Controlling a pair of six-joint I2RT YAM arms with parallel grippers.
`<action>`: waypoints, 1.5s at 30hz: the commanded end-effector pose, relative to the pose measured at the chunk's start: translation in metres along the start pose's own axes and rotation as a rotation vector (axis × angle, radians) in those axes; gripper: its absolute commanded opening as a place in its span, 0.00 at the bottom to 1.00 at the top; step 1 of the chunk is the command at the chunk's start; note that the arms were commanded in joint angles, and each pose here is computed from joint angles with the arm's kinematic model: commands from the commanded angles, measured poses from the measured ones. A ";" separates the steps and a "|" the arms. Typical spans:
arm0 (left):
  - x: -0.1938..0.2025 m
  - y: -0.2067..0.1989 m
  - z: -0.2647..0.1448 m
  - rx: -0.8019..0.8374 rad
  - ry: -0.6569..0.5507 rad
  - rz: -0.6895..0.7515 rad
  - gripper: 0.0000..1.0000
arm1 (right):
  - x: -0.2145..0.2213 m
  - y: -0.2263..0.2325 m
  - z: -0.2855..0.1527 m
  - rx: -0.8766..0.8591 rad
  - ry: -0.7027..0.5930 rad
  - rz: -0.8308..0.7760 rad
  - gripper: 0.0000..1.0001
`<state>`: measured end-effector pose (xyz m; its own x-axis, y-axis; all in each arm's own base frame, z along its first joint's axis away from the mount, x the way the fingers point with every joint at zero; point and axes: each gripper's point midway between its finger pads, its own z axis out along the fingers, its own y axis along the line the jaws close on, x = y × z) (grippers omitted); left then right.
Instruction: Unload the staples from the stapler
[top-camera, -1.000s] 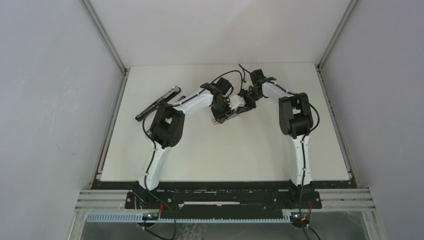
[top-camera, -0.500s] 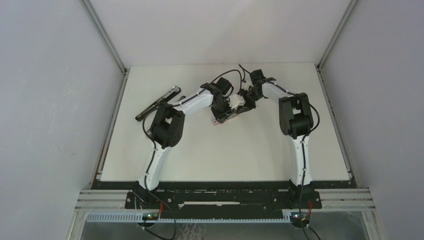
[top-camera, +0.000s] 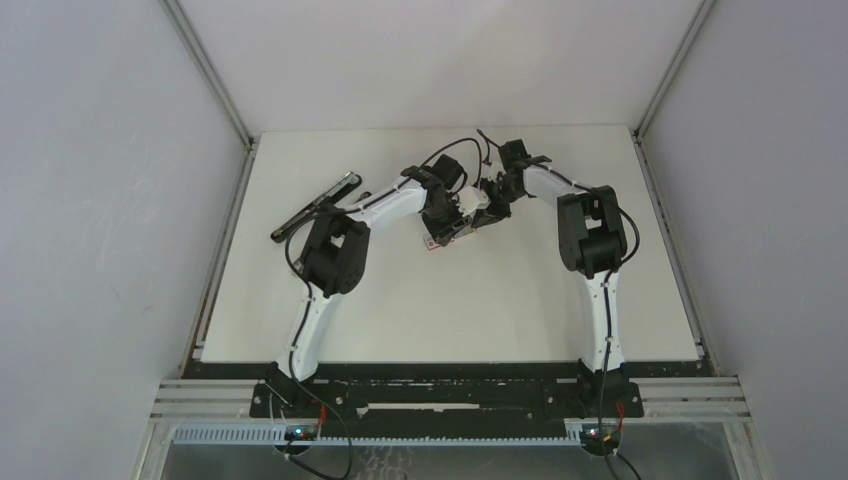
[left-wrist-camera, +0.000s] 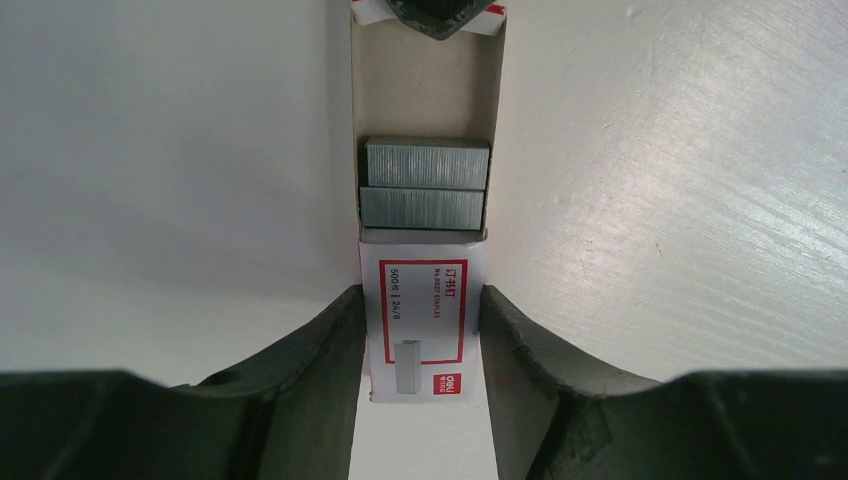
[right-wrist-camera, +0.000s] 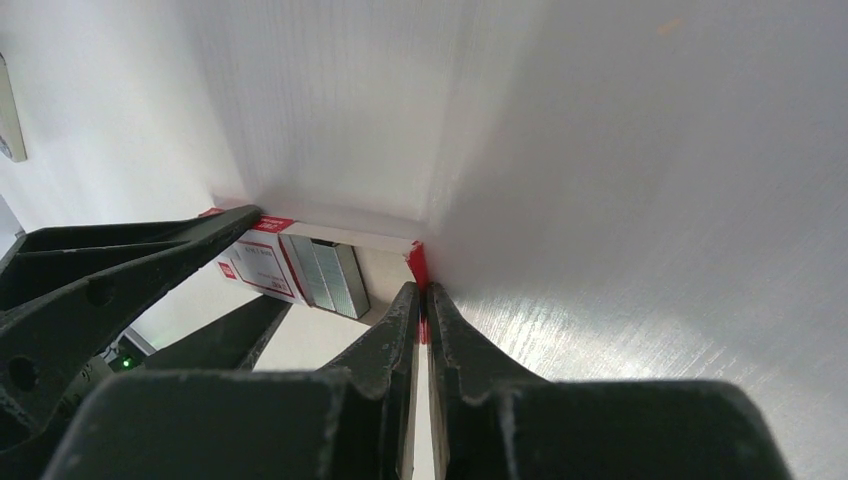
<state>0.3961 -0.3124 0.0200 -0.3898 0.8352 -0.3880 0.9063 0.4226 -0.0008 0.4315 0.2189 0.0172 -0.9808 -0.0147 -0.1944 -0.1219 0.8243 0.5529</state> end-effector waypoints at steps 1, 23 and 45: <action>-0.001 -0.006 0.005 0.017 -0.001 0.007 0.50 | -0.003 0.020 -0.009 -0.024 -0.031 -0.056 0.05; -0.003 -0.010 0.004 0.036 -0.019 0.021 0.53 | -0.001 0.040 -0.008 -0.117 -0.008 -0.086 0.16; -0.015 0.012 -0.115 0.011 -0.297 -0.199 1.00 | -0.017 0.000 -0.036 -0.123 -0.061 -0.046 0.41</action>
<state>0.4105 -0.2843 0.1051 -0.4338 0.7049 -0.5612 0.8512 0.5248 0.0012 0.4345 0.1986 0.0266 -0.9831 0.0117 -0.1828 -0.1092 0.7636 0.6364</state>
